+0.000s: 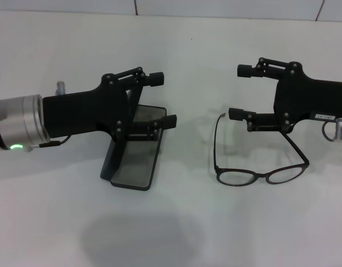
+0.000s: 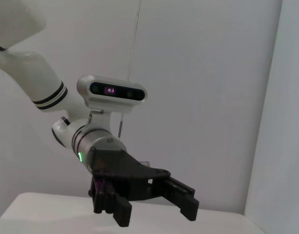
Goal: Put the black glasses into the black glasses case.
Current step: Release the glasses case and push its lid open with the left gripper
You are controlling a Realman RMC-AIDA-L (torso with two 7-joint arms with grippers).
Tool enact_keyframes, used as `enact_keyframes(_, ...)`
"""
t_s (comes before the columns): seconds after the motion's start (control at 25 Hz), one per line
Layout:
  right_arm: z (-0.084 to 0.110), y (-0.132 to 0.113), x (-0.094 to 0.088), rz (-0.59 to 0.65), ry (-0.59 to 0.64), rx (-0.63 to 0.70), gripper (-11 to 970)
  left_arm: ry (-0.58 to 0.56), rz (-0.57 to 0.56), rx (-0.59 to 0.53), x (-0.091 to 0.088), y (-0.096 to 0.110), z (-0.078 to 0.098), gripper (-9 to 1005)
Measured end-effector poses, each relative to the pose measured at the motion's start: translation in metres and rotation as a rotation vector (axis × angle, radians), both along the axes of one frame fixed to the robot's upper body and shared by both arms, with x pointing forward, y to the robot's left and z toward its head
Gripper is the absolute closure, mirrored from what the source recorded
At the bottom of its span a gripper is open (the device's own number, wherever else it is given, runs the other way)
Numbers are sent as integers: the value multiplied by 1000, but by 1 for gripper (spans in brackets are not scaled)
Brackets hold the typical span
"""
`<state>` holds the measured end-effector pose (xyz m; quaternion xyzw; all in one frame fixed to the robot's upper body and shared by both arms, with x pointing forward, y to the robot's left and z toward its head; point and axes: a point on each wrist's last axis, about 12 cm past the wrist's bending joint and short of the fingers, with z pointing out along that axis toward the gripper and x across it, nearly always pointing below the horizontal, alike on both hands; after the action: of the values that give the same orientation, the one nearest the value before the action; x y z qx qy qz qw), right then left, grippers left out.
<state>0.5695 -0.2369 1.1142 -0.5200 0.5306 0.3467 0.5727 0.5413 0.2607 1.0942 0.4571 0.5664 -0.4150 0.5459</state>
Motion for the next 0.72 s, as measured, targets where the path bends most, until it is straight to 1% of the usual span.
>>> enact_keyframes(0.32, -1, 0, -1, -2, -14, -5, 167, 10, -1, -7, -1, -3, -1, 118)
enact_keyframes(0.4, -2, -2, -2, -6, -18, -6, 168, 19, 13, -23, -1, -2, -1, 118)
enact_keyframes(0.44, -2, -3, -2, -12, -21, -4, 168, 46, 40, -54, 2, -1, 2, 119)
enact_keyframes(0.48, -2, -5, -2, -20, -25, -2, 168, 46, 40, -54, 2, -1, 2, 119)
enact_keyframes(0.6, -2, -12, -4, -47, -32, 3, 168, 158, 109, -89, 11, 7, 8, 119)
enact_keyframes(0.72, -2, -18, -5, -71, -38, 7, 168, 291, 175, -54, 21, 16, 12, 119)
